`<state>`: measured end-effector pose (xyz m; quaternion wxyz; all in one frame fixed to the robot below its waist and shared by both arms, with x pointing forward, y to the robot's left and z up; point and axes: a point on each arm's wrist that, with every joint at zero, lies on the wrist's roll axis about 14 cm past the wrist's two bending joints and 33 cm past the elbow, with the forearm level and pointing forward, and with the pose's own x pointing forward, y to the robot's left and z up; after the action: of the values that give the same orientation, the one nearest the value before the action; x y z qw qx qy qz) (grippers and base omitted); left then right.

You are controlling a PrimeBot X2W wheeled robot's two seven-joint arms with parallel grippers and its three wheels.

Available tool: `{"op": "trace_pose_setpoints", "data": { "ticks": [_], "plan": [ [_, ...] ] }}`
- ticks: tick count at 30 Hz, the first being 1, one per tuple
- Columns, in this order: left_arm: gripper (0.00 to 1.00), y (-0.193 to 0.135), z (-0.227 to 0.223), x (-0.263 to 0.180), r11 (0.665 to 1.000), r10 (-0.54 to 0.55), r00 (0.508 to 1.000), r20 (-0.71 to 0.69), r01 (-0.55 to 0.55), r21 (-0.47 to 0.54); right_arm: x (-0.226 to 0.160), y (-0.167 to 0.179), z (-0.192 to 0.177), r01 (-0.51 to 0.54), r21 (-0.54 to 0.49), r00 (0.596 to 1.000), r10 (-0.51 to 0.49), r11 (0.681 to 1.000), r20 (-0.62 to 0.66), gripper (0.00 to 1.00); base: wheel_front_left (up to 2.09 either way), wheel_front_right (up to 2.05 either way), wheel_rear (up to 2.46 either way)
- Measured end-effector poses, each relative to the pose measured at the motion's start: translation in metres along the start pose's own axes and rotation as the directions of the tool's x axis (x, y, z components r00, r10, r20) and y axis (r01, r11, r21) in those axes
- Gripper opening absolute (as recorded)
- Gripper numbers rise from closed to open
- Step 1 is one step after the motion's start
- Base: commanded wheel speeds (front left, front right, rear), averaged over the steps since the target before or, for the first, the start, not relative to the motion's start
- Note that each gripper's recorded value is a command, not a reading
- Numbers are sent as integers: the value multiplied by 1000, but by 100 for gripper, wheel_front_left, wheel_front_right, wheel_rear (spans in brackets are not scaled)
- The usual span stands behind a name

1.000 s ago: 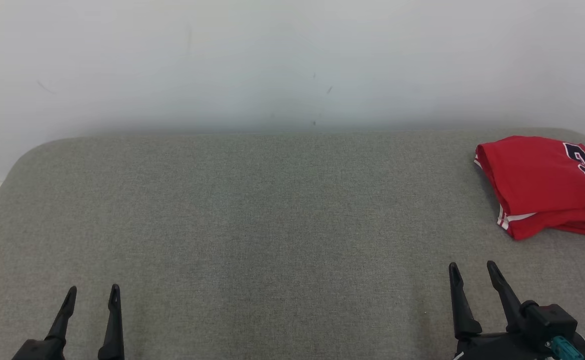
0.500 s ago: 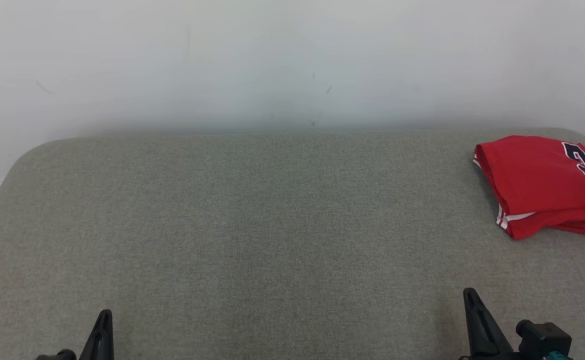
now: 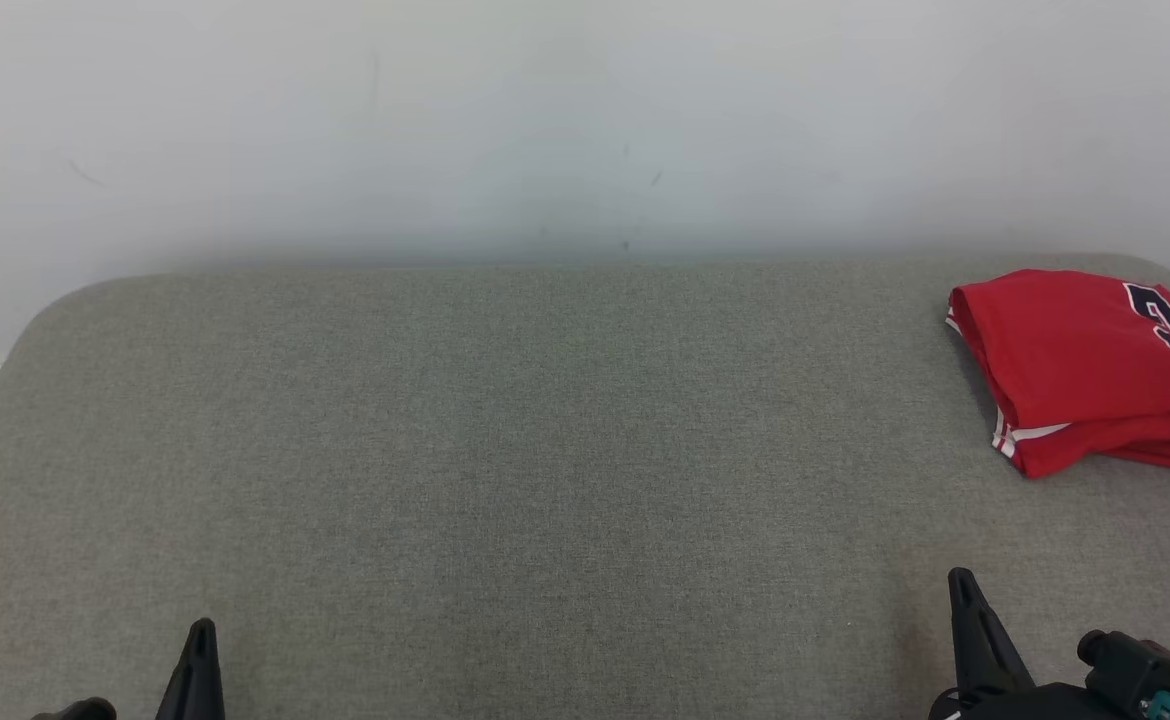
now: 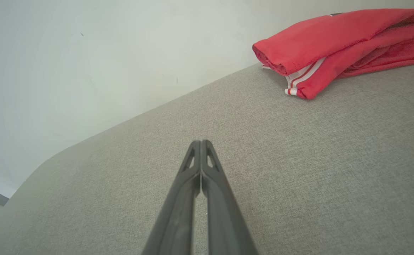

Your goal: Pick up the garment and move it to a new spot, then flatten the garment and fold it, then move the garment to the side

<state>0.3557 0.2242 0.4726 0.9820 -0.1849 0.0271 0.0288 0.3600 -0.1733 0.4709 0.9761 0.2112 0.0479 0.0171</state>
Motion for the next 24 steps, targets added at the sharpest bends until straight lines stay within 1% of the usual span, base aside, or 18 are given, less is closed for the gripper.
{"op": "trace_pose_setpoints", "data": {
  "ticks": [5,13,18,24],
  "plan": [
    [0,0,1,2,997,10,1000,-1,-10,-82,2,-2,3,12,83,1000,-12,996,3,0,0,0,0],
    [0,-2,3,5,978,21,1000,-2,-21,-209,4,-5,6,25,204,1000,-27,979,7,0,0,0,0],
    [0,-2,3,7,959,27,1000,-6,-27,-282,6,-6,10,27,275,999,-32,961,13,0,0,0,0],
    [0,-4,3,9,929,29,1000,-11,-31,-368,8,-8,12,30,352,999,-38,935,16,0,0,0,0]
  ]
}}
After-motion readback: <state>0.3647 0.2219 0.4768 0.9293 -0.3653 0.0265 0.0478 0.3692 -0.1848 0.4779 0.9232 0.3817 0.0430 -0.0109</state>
